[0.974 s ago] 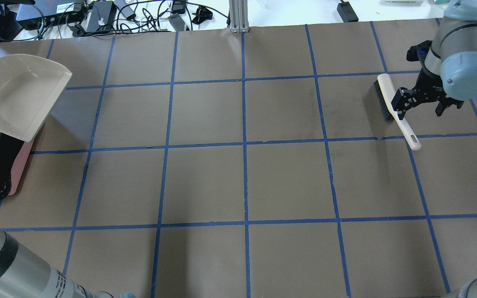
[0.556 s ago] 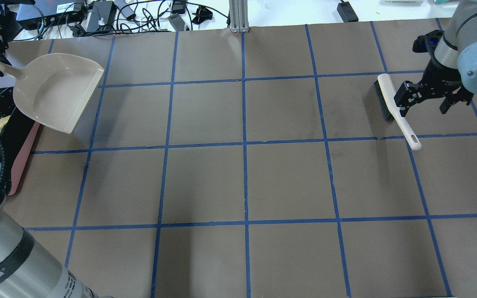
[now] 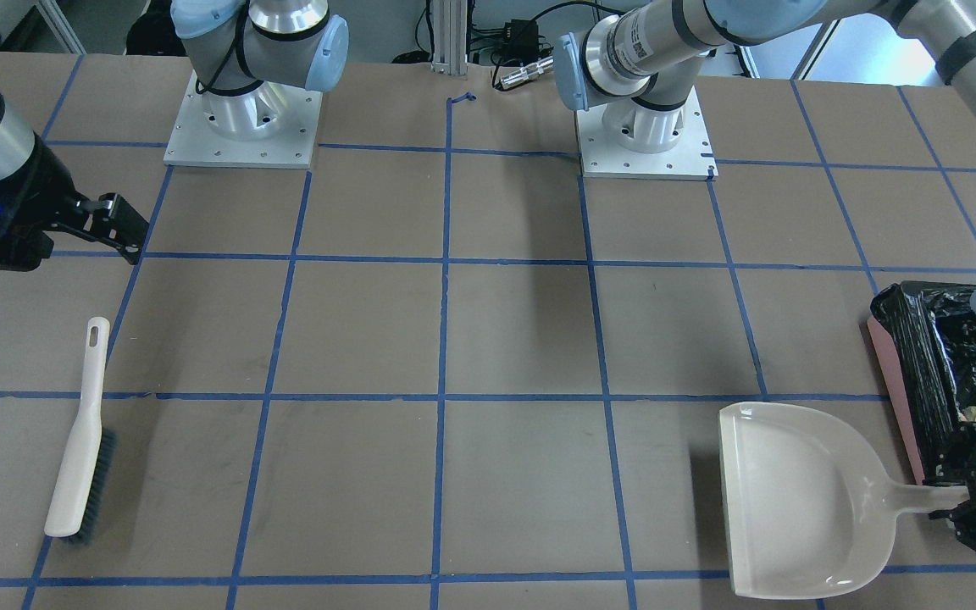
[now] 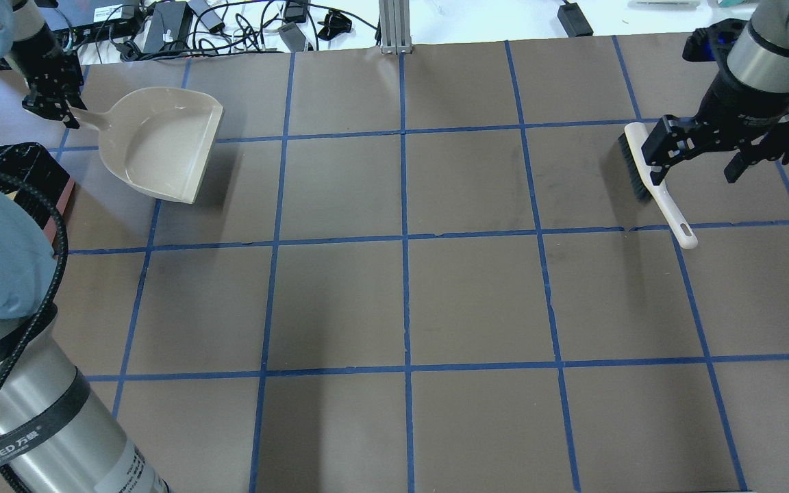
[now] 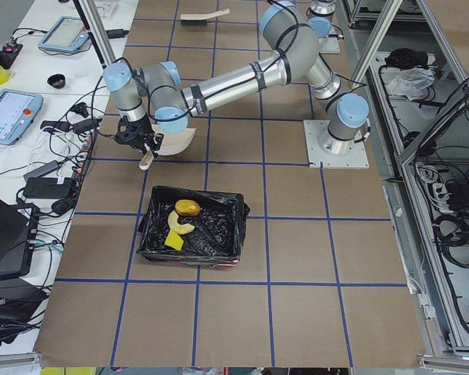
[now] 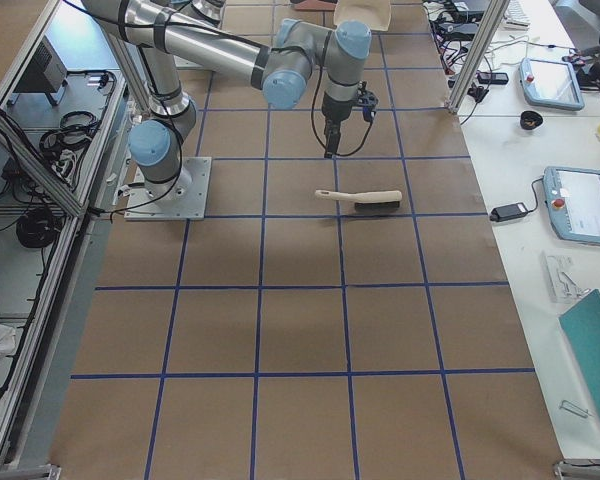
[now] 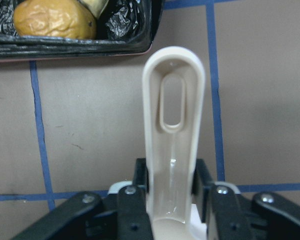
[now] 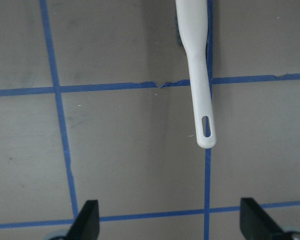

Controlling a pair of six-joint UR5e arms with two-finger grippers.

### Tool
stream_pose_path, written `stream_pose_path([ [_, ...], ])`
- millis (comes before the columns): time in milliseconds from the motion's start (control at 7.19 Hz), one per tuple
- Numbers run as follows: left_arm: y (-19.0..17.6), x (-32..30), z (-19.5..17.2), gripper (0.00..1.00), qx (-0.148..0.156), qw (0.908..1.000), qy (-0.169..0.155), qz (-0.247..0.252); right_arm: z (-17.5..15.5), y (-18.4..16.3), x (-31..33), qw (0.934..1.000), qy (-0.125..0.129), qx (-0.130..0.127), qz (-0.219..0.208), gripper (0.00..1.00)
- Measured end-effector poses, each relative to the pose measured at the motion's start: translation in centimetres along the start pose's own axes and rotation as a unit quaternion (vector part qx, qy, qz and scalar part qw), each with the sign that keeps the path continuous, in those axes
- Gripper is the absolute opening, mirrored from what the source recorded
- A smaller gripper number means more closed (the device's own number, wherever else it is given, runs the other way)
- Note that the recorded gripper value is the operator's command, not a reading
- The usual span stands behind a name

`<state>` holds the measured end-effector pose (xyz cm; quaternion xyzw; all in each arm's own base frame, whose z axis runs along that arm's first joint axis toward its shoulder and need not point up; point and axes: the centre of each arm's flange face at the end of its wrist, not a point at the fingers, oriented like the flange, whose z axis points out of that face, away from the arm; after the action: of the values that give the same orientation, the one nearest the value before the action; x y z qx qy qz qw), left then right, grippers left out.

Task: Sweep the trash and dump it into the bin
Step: 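Bring the dustpan back onto the table while the right gripper releases the brush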

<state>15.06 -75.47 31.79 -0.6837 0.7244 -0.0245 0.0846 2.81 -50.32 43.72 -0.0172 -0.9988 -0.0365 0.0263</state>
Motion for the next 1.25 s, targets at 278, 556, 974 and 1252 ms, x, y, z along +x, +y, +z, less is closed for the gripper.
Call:
stream_pose_path([
  [278, 2.8, 1.5, 1.4, 0.00, -0.010, 0.9992, -0.003, -0.039, -3.7, 1.9, -3.6, 0.9999, -0.001, -0.001, -0.016, 1.00],
  [556, 6.9, 2.4, 1.2, 0.00, -0.020, 0.9995, -0.001, -0.026, -5.7, 2.7, -4.7, 0.9995, -0.018, -0.016, -0.019, 1.00],
  [974, 10.9, 1.4, 2.4, 0.00, -0.027, 0.9995, -0.017, 0.001, -6.0, 4.0, -10.1, 0.9995, -0.021, -0.020, -0.014, 1.00],
  [1252, 11.8, 0.2, 3.7, 0.00, -0.028, 0.9993, -0.021, -0.007, -5.8, 4.5, -12.3, 0.9994, -0.020, -0.021, -0.017, 1.00],
])
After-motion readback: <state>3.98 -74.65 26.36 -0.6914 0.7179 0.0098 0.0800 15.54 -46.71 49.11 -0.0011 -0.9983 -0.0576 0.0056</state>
